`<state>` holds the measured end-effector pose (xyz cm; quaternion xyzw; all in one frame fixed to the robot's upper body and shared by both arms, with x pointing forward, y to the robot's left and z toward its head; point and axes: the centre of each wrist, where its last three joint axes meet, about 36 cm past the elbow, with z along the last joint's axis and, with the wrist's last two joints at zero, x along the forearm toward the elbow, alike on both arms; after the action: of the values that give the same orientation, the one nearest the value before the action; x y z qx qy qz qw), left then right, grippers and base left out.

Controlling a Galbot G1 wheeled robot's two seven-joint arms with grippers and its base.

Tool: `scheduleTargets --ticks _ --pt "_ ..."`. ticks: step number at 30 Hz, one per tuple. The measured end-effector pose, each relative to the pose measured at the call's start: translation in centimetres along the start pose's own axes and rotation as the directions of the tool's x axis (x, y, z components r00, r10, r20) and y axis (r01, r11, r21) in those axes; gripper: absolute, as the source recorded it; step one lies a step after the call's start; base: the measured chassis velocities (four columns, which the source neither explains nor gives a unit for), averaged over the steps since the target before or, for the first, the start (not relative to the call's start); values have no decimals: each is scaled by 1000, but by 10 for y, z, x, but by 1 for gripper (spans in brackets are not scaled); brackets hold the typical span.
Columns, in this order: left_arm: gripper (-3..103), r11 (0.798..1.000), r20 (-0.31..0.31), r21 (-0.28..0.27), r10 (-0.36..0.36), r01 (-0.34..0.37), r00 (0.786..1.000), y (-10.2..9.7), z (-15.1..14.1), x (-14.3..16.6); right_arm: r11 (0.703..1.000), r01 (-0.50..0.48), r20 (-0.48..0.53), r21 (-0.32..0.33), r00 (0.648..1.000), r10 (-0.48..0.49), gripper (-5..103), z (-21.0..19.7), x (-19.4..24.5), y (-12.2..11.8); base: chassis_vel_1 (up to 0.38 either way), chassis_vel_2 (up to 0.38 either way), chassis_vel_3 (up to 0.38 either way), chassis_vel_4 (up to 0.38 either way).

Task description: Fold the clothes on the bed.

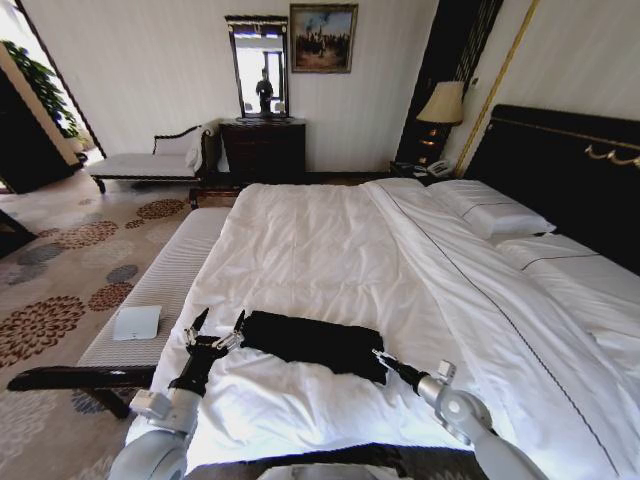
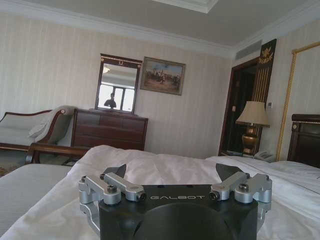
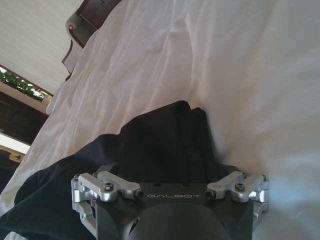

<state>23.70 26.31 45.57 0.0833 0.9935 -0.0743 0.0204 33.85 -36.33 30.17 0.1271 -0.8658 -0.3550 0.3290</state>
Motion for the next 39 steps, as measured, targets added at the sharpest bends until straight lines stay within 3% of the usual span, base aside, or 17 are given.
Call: scheduleTargets --ticks 5,8,12,14,18,20,22,23,24,28,31,39 --pt "100 1000 -1 0 0 0 1000 0 0 0 1000 13 -4 -6 1000 -13 97 2 -5 3 0 0 0 0" --pt "100 1000 0 0 -1 1 1000 0 0 0 1000 17 -9 -7 1000 -17 88 6 -8 5 0 0 0 0" --pt "100 1000 -1 0 -1 1 1000 0 0 0 1000 21 -15 -8 1000 -21 66 11 -11 7 0 0 0 0" --pt "100 1000 -1 0 -1 1 1000 0 0 0 1000 21 -16 -8 1000 -21 66 12 -11 8 0 0 0 0" --pt "100 1000 -1 -1 -1 1 1000 0 1 0 1000 20 -16 -4 1000 -20 44 14 -13 9 0 0 0 0" --pt "100 1000 -1 -1 -1 1 1000 0 1 0 1000 20 -15 -4 1000 -20 44 14 -13 9 0 0 0 0" --pt "100 1000 -1 -1 -1 1 1000 0 1 0 1000 21 -11 -6 1000 -21 33 15 -14 9 0 0 0 0" --pt "100 1000 -1 -1 -1 1 1000 0 1 0 1000 21 -10 -7 1000 -21 33 15 -14 9 0 0 0 0" --pt "100 1000 -1 -1 -1 1 1000 0 1 0 1000 21 -8 -8 1000 -21 23 16 -14 10 0 0 0 0" --pt "100 1000 -1 -1 -1 1 1000 0 1 0 1000 22 -1 -8 1000 -22 12 17 -15 12 0 0 0 0" --pt "100 1000 -1 -1 -1 1 1000 0 1 0 1000 23 2 -5 1000 -23 6 17 -14 13 0 0 0 0" --pt "100 1000 -1 -1 -1 1 1000 0 1 0 1000 17 33 14 999 -18 6 9 -9 22 0 0 0 0"
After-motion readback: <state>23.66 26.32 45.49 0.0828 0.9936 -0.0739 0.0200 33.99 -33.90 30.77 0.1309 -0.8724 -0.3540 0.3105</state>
